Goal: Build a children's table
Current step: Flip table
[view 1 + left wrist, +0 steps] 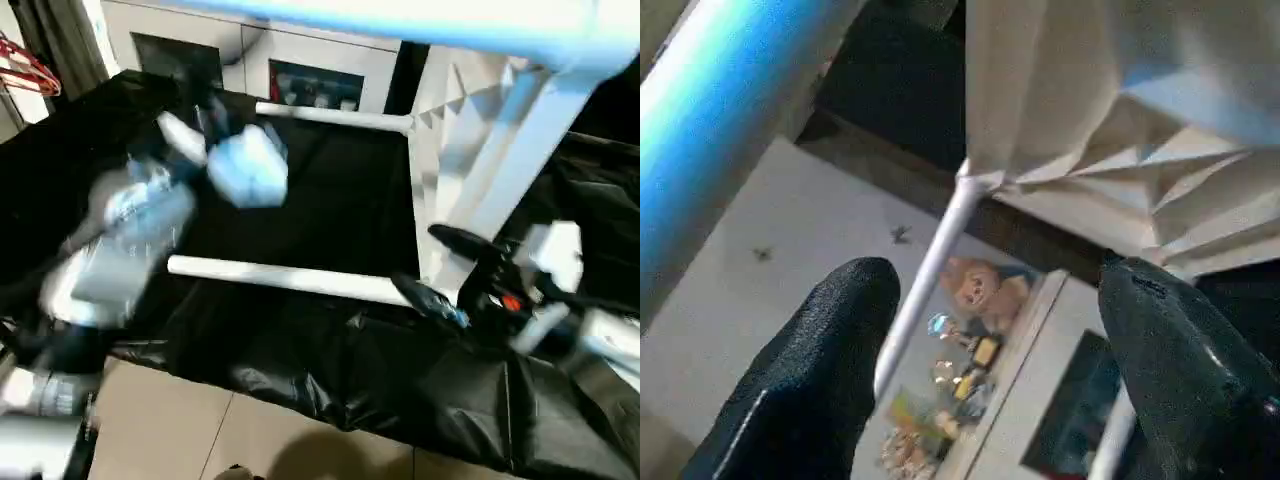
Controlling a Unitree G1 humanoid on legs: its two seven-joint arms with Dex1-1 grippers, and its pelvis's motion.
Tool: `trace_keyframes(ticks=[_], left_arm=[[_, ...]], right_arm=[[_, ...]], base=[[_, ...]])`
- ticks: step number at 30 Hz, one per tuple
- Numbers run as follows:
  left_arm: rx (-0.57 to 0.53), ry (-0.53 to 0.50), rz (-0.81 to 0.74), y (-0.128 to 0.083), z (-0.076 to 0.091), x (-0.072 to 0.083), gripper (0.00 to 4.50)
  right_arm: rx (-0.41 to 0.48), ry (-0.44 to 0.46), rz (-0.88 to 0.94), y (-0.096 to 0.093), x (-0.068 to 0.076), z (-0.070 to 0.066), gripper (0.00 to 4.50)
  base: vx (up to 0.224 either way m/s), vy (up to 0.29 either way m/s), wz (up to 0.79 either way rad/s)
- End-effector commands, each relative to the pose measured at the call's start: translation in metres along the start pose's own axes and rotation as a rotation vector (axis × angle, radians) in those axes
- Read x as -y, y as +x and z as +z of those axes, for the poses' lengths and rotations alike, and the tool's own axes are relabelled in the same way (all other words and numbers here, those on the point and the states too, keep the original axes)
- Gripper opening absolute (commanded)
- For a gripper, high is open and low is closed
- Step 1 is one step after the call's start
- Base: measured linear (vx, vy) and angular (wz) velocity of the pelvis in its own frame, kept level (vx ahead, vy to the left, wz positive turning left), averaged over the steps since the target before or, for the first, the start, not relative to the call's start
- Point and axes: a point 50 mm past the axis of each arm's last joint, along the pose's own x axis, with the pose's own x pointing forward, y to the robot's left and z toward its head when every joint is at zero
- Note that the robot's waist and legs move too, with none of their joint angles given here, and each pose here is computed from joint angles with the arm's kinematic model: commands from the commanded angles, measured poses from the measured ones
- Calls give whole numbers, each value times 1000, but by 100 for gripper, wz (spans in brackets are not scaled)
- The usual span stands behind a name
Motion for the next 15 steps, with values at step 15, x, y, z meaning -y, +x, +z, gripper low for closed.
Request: trace_keyframes(ticks=[15], left_arm=[[-13,250,232,11,-2,-47,369]], right_arm=[[72,-8,56,37,-4,3,445]], base=[[0,0,0]])
